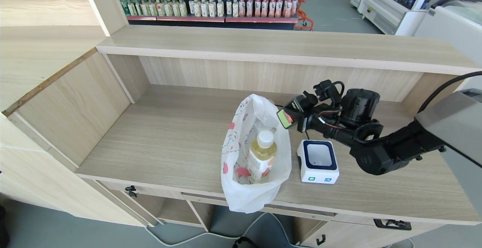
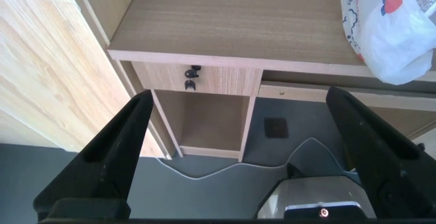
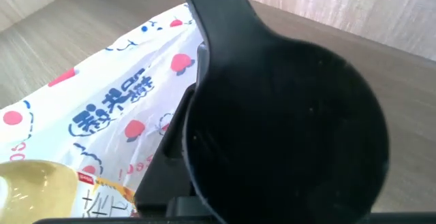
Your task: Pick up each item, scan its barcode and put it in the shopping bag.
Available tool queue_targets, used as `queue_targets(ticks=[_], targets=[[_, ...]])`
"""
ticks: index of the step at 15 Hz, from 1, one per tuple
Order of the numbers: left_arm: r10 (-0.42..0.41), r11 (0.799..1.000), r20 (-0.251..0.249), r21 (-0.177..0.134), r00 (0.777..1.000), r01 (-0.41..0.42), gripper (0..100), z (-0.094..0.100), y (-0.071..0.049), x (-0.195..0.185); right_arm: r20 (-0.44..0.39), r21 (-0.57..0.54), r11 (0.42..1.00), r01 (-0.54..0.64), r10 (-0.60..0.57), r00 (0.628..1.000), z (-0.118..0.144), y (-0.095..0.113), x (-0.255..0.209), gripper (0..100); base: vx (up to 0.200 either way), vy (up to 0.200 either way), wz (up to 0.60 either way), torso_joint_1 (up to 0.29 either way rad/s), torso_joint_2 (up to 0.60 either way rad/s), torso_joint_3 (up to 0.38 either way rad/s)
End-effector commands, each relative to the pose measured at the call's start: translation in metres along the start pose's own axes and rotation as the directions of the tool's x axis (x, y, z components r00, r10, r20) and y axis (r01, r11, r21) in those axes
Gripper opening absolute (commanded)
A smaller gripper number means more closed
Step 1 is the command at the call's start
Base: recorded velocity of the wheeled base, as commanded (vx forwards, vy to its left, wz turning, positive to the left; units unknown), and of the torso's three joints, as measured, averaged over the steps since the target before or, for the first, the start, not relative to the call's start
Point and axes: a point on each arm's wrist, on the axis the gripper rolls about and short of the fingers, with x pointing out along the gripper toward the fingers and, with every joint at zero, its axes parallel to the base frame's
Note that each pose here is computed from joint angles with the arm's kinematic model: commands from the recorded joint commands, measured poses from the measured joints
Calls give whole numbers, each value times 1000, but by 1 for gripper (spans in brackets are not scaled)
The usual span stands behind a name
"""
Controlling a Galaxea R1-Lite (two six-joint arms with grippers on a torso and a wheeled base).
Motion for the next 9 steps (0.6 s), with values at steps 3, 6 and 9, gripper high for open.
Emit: queue_targets(ticks=[3,6,9], targets=[[0,1000,0,0,1000,0,100,0,0,0,-22,1,1000,-22,22,1000,-19,4,7,0,0,0,0,0,0,0],[0,1000,0,0,1000,0,100,0,0,0,-36,-19,998,-53,52,998,-32,7,9,0,0,0,0,0,0,0],[0,1000,0,0,1000,0,100,0,0,0,-41,-26,995,-92,91,995,-44,16,16,0,0,0,0,0,0,0]])
